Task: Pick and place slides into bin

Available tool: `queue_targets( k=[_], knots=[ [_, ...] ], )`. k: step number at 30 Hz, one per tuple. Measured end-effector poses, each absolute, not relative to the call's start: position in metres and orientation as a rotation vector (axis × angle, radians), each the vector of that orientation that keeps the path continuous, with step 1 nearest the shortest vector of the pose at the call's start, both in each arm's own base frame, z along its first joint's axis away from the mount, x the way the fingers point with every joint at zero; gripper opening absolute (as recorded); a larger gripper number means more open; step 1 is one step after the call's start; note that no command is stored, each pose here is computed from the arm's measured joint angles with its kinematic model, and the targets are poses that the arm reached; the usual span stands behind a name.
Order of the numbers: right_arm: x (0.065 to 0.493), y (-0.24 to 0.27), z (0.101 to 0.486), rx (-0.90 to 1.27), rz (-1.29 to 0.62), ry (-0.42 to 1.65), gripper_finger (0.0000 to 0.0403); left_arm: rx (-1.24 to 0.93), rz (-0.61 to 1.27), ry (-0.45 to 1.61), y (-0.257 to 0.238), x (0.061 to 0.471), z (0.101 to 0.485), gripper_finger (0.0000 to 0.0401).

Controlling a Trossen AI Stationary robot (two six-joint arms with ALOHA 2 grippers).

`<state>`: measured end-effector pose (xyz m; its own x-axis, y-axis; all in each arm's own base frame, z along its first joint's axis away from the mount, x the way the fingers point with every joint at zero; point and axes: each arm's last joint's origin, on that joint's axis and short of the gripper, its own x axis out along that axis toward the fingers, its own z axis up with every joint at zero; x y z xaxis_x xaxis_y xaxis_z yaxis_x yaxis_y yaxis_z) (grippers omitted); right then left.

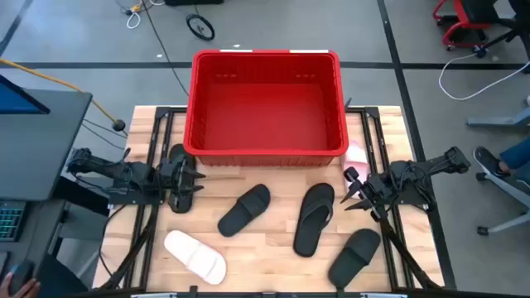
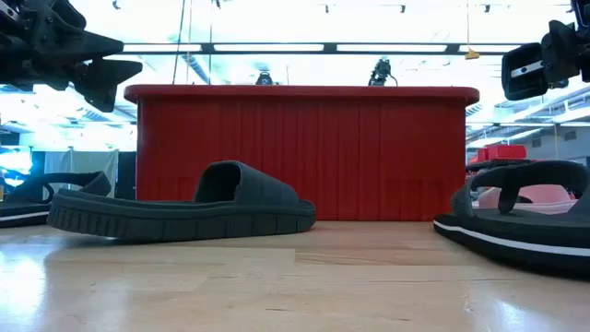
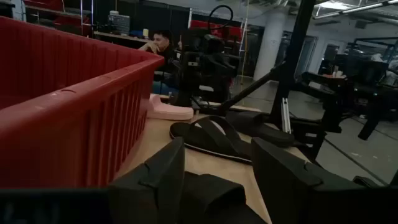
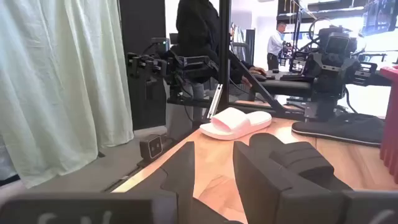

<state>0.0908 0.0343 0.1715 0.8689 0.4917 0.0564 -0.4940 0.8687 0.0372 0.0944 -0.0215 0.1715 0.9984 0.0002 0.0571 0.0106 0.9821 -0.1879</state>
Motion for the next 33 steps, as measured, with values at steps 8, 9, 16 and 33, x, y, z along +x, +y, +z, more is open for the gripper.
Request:
queue_targets(
  k=[8,9,16,33],
  knots=[
    [0.0908,0.0344,0.1717,0.051,0.516,-0.046,0.0116,-0.189,-0.005,-0.057,-0.0215,0.0944,0.1714,0.019],
    [0.0908,0.0343,0.1715,0.051,0.516,-0.046,0.0116,-0.19,-0.005,-0.057,-0.0215,0.0944,0.1715,0.0191],
    [0.0908,0.0343,0.1715,0.051,0.516,-0.046,0.0116,-0.189,-0.005,-0.057,-0.0215,0.0944,0.1714,0.0192],
    [0.0908,0.0343,0.1716,0.051,0.516,-0.046,0.0116,-0.189,-0.005,-0.056,-0.0215,0.0944,0.1714,0.0188]
  ],
)
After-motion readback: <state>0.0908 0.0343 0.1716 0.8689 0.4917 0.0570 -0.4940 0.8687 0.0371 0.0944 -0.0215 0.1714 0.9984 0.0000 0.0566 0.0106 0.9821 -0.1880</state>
